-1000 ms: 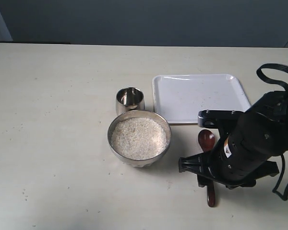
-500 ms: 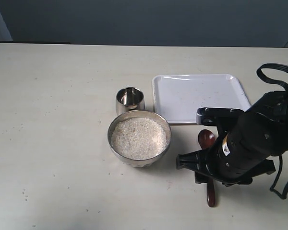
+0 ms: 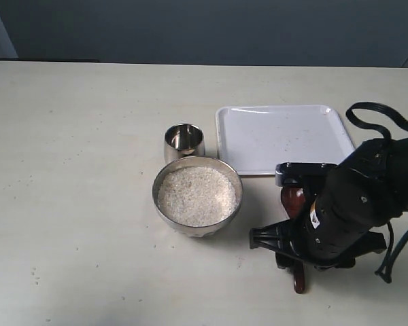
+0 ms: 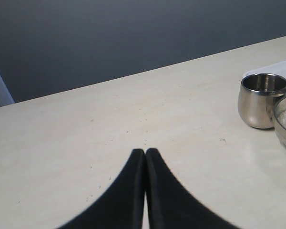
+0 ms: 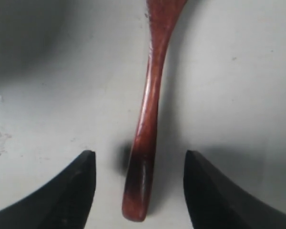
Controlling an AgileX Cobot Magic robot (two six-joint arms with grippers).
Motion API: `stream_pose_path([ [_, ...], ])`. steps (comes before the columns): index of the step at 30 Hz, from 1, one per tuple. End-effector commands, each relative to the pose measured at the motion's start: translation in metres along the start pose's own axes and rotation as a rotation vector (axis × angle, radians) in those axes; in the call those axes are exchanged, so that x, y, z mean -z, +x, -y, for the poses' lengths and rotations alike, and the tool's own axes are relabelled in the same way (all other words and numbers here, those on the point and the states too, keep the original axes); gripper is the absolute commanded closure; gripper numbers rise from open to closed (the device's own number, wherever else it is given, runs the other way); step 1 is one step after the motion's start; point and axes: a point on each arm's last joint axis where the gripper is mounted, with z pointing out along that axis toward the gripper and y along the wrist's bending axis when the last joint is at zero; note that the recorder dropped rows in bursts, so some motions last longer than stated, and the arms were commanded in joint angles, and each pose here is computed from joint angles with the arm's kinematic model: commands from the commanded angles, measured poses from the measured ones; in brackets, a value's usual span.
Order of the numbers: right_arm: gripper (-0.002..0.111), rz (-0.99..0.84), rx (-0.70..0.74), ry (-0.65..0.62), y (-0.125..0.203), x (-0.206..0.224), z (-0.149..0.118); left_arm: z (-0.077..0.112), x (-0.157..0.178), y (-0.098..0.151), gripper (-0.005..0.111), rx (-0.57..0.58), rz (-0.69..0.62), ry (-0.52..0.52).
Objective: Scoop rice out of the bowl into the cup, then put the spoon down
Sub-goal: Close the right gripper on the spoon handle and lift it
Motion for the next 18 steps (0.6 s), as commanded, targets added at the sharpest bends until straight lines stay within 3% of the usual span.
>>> stream_pose_path([
  [1,0.065,-0.011,0.006,0.009,0.0005,-0.005,0.0003,-0.0003,0.0005,-0.0022,0.106,0.005,0.02,-0.002],
  [5,0.105,-0.009,0.006,0.008,0.0002,-0.0054,0.0001,-0.0003,0.0005,-0.0022,0.106,0.005,0.02,-0.002],
  [6,0.109,-0.009,0.008,0.008,0.0002,-0.0054,0.0001,-0.0003,0.0005,-0.0022,0.106,0.005,0.02,-0.002],
  [18,0.109,-0.069,0.106,0.062,0.006,0.0026,0.0061,-0.0003,0.0005,-0.0022,0.106,0.005,0.02,-0.002],
])
